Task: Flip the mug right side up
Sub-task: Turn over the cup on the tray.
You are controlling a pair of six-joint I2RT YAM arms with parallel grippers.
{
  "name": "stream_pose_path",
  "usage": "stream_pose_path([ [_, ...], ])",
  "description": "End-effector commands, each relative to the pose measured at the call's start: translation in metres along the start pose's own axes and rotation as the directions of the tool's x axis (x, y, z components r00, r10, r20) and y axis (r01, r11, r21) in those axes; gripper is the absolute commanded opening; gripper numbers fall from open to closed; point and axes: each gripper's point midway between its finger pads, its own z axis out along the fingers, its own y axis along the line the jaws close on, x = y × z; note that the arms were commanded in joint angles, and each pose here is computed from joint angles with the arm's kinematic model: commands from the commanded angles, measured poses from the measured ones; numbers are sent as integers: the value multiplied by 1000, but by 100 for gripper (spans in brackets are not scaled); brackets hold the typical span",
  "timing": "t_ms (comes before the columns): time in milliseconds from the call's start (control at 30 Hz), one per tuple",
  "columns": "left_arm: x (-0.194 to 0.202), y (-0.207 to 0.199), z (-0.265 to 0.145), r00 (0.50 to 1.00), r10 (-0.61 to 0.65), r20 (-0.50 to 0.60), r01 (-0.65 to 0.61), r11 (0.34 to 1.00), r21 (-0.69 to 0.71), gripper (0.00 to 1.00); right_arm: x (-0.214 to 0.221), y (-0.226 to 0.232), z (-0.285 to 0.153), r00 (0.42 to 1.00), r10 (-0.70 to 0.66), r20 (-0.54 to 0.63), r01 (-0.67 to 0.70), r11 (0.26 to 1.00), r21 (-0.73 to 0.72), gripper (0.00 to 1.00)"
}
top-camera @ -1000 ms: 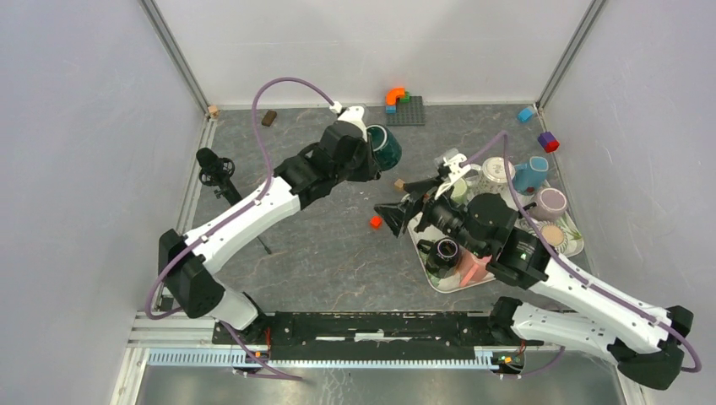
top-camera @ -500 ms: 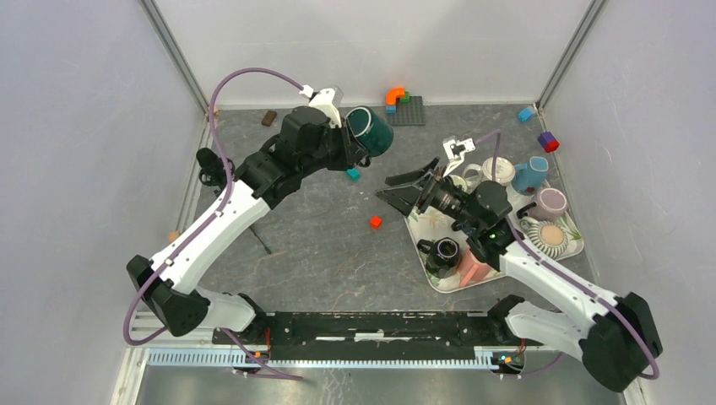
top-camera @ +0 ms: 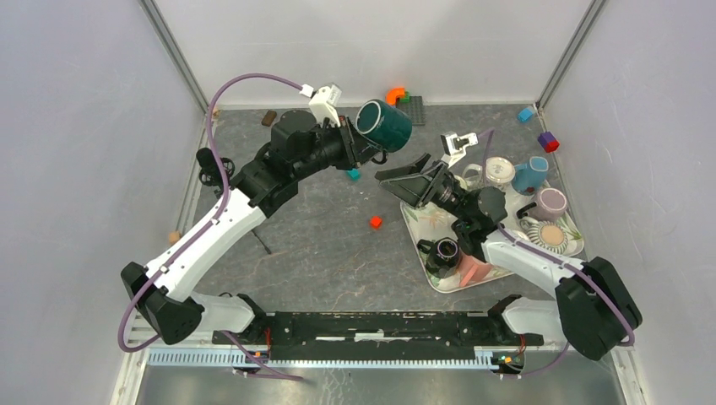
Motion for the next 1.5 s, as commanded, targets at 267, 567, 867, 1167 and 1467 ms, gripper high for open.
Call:
stream_pose_path([
  [267, -44, -60, -22, 983, -93, 160, 46, 960, 276, 2, -31, 20, 12, 994, -4, 106, 14, 995, -94, 92],
  [567, -40, -64, -25, 978, -140, 152, 82, 940, 332, 2, -45, 30, 20, 991, 13, 133, 6, 990, -139, 80],
  [867, -36, -63, -25, 974, -184, 131, 124, 919, 374, 2, -45, 30, 22, 991, 31, 131, -11, 988, -152, 70],
  [1167, -29, -57, -24, 973, -199, 114, 140, 910, 391, 2, -45, 30, 22, 991, 40, 127, -19, 987, -160, 55],
  [1467, -12, -51, -28, 981, -172, 89, 122, 905, 409, 2, -44, 27, 23, 992, 23, 123, -6, 990, -140, 48],
])
